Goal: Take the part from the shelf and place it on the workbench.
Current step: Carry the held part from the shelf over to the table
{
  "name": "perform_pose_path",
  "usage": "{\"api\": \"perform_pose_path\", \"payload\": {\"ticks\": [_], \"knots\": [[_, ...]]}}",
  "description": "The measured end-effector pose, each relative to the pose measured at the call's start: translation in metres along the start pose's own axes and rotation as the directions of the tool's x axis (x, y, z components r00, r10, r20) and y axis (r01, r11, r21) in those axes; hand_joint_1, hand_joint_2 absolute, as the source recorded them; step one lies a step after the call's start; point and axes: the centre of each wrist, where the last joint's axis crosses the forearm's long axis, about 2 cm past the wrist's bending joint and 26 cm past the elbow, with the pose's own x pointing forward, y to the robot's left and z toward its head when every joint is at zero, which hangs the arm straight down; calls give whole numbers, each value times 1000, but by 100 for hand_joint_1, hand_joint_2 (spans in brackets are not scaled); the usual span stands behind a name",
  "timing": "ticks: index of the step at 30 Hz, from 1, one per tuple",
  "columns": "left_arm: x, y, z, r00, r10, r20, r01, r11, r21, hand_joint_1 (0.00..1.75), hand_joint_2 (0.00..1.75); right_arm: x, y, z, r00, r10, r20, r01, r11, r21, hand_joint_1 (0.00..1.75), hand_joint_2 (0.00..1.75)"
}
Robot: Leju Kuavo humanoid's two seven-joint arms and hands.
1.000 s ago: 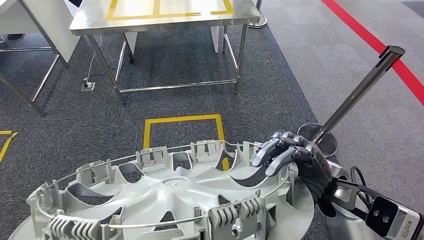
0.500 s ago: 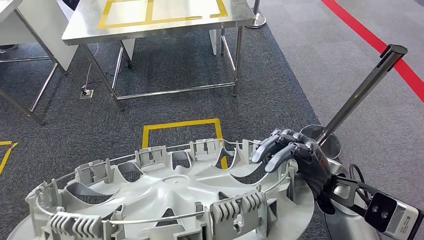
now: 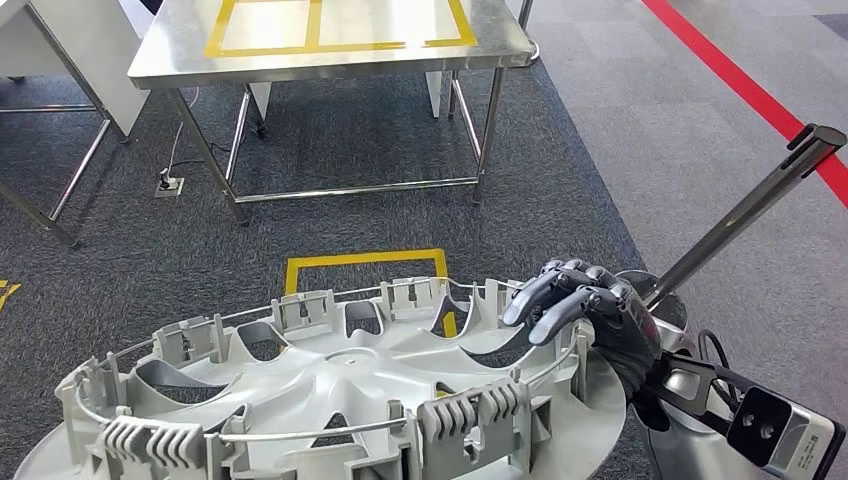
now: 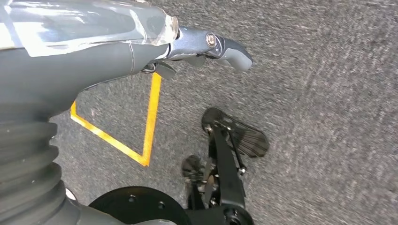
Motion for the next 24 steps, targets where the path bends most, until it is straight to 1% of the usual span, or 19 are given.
{"api": "perform_pose_path", "payload": {"ticks": [10,24], "knots": [[1,-4,0,1000,4,3,-4,1000,-6,0,175,0,-2,-2,1000,2,7,-2,1000,4,175,175],[-1,-1,0,1000,6,1,-6,1000,0,0,175,-4,2,-7,1000,-11,12,11,1000,7,175,175]]}}
